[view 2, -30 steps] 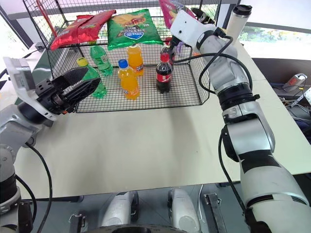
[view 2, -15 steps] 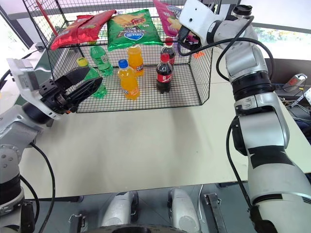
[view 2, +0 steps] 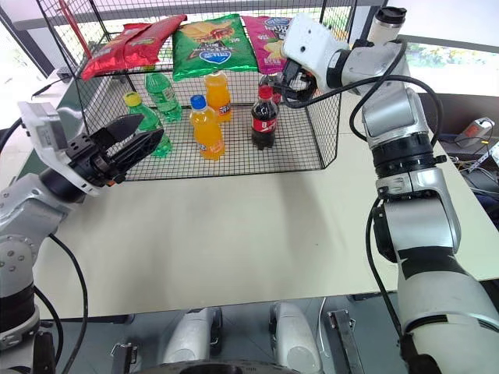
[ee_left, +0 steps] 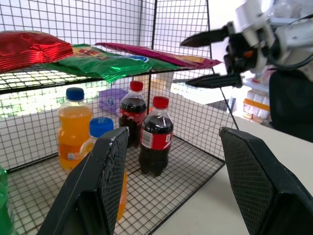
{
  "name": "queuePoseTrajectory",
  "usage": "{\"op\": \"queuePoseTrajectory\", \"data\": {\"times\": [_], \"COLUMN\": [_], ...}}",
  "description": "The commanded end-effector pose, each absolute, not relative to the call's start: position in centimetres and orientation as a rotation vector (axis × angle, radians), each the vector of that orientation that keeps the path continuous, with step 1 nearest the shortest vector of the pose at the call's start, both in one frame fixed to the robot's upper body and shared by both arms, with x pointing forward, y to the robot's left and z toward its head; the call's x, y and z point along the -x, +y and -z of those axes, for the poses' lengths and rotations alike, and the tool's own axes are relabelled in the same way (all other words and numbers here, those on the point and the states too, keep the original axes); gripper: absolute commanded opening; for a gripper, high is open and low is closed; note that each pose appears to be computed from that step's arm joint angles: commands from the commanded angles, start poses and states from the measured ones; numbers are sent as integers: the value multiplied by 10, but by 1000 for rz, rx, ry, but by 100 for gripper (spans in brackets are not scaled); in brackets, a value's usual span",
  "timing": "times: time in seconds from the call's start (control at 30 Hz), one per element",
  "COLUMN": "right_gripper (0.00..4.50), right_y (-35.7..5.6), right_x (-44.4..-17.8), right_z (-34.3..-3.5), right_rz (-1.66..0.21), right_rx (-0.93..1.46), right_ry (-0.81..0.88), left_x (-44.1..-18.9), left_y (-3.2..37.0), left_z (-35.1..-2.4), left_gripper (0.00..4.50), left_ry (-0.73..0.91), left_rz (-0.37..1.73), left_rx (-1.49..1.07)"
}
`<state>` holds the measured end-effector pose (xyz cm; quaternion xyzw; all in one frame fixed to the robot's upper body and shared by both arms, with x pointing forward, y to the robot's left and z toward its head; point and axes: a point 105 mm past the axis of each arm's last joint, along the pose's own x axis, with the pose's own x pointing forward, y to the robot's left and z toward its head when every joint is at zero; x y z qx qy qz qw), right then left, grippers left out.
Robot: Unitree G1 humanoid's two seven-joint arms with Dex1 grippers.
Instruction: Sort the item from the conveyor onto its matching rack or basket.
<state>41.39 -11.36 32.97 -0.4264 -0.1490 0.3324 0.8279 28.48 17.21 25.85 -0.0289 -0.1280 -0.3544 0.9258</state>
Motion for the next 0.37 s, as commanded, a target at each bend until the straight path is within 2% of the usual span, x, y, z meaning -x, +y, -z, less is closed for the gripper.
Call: {"op": "queuePoseTrajectory", "data": {"times": [0.03, 0.13, 0.27, 0.37], "right_gripper": [443, 443, 443, 443], "right_y": [-119, -130, -159, -163], "right_x": [-381, -362, -337, -313], "right_z": [-365, -366, -361, -336], "right_rz": [-697, -705, -699, -781], "right_rx": [830, 726, 440, 212], "right_ry": [-539, -581, -582, -494], "left_x": [-290, -289, -286, -282], "left_y": [178, 181, 189, 201], "left_z": [-263, -256, -243, -232], "left_gripper": [309, 309, 309, 309], "left_ry": [-277, -231, -155, -80], "left_rz": [682, 686, 674, 645], "left_rx": [34, 15, -5, -17]}}
